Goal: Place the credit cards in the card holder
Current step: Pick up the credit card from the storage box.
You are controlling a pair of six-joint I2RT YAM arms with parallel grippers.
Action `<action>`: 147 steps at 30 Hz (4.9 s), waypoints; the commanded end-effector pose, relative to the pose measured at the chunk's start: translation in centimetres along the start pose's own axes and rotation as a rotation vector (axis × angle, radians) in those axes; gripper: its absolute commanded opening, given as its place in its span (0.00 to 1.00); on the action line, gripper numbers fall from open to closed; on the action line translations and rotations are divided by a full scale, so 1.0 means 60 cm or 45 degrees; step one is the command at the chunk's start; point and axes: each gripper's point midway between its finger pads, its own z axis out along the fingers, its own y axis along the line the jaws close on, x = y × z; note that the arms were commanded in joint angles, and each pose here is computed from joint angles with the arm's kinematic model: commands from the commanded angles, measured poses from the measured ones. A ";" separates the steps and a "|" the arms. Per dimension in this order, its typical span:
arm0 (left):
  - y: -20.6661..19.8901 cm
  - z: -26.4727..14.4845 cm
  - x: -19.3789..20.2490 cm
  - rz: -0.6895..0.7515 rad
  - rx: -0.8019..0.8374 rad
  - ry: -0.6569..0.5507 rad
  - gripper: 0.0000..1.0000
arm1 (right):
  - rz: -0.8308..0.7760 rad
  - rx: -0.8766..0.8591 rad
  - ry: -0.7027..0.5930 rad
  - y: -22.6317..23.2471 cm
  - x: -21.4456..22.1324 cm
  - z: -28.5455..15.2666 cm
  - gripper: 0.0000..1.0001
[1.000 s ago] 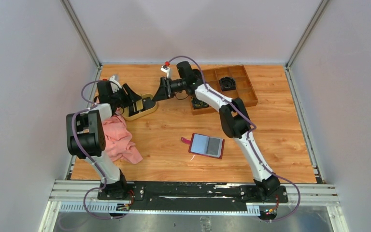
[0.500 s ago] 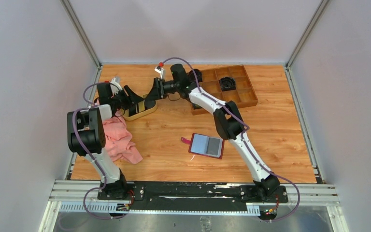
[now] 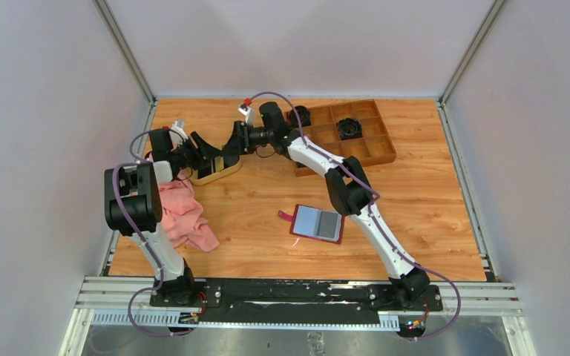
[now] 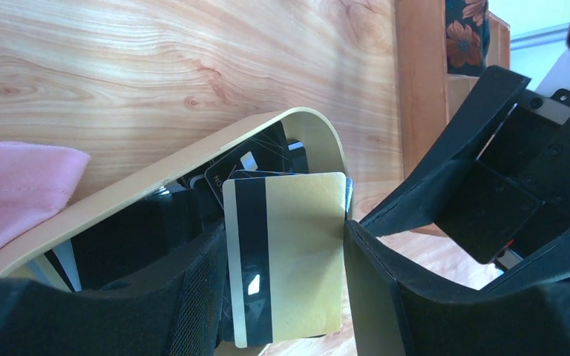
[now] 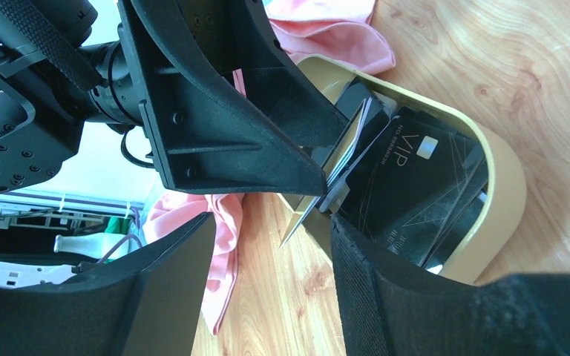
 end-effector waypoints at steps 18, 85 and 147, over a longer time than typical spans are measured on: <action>0.009 0.011 0.004 -0.156 0.088 0.008 0.50 | 0.039 -0.012 0.034 -0.003 0.050 0.058 0.63; -0.002 0.013 0.024 -0.270 0.172 0.053 0.51 | 0.135 0.117 -0.049 -0.059 0.026 0.033 0.33; -0.139 -0.048 -0.036 -0.101 0.717 -0.153 0.38 | 0.063 -0.232 -0.088 0.042 -0.028 -0.010 0.00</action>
